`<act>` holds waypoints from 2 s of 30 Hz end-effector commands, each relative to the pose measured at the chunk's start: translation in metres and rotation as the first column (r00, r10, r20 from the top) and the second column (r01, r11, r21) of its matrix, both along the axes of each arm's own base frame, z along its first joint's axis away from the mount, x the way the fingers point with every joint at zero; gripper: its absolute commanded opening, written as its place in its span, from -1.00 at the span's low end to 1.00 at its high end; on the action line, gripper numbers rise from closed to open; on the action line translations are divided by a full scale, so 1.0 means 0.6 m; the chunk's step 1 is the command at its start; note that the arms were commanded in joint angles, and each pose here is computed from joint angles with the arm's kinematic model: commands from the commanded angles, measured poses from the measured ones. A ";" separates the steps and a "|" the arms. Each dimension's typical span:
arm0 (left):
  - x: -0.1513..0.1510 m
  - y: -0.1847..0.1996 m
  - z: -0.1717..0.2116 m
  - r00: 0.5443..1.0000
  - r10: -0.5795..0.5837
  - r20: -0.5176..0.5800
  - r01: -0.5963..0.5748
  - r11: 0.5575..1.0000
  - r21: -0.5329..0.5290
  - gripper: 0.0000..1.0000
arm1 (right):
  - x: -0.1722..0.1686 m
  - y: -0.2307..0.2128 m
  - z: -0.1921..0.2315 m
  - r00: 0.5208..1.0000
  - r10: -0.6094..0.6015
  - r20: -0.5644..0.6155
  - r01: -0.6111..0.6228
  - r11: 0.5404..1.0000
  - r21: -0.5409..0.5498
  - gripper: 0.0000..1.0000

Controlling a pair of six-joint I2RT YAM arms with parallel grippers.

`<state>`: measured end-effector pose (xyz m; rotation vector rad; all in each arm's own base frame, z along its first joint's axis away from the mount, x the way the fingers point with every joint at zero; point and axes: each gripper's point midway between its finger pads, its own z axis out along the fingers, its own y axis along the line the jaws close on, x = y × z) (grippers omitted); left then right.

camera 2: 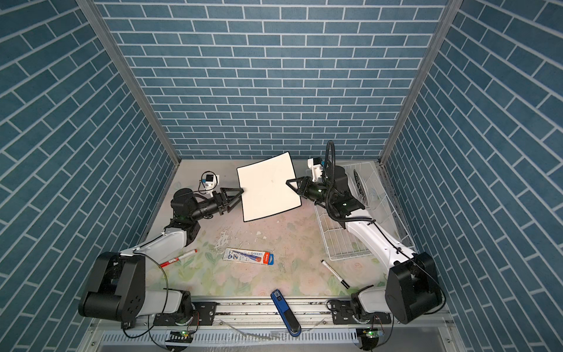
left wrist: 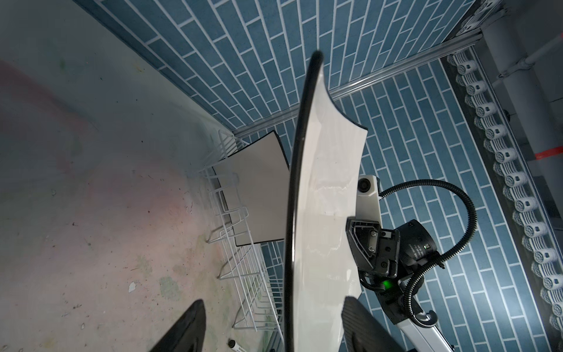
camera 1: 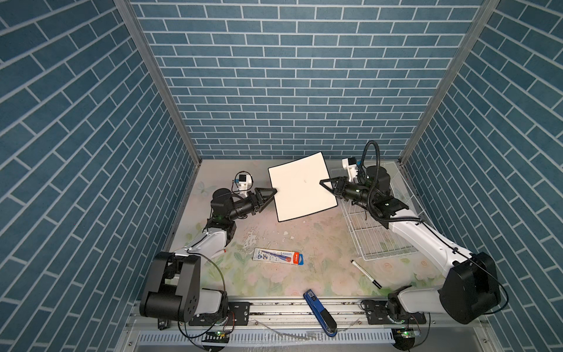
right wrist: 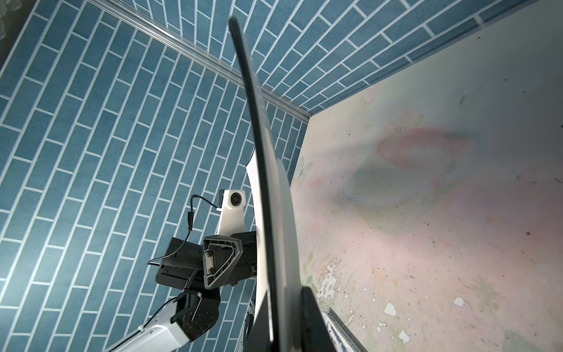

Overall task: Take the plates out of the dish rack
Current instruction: 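Carry the white plate toward the left gripper while left gripper reaches for its edge, then close the left gripper on the plate edge while right gripper holds it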

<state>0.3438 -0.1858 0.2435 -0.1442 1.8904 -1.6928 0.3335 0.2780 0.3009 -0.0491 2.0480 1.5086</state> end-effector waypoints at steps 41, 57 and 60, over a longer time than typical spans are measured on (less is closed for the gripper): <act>0.010 -0.025 0.035 0.994 -0.091 0.055 0.101 0.974 -0.202 -0.24 | 0.005 0.040 0.098 0.985 0.139 0.099 -0.158 0.960 0.231 -1.00; 0.010 -0.026 0.033 0.994 -0.094 0.047 0.101 0.974 -0.201 -0.56 | 0.003 0.056 0.091 0.981 0.173 0.090 -0.190 0.954 0.231 -1.00; 0.012 -0.026 0.030 0.995 -0.092 0.041 0.099 0.975 -0.201 -0.85 | 0.003 0.056 0.091 0.980 0.176 0.088 -0.192 0.954 0.231 -1.00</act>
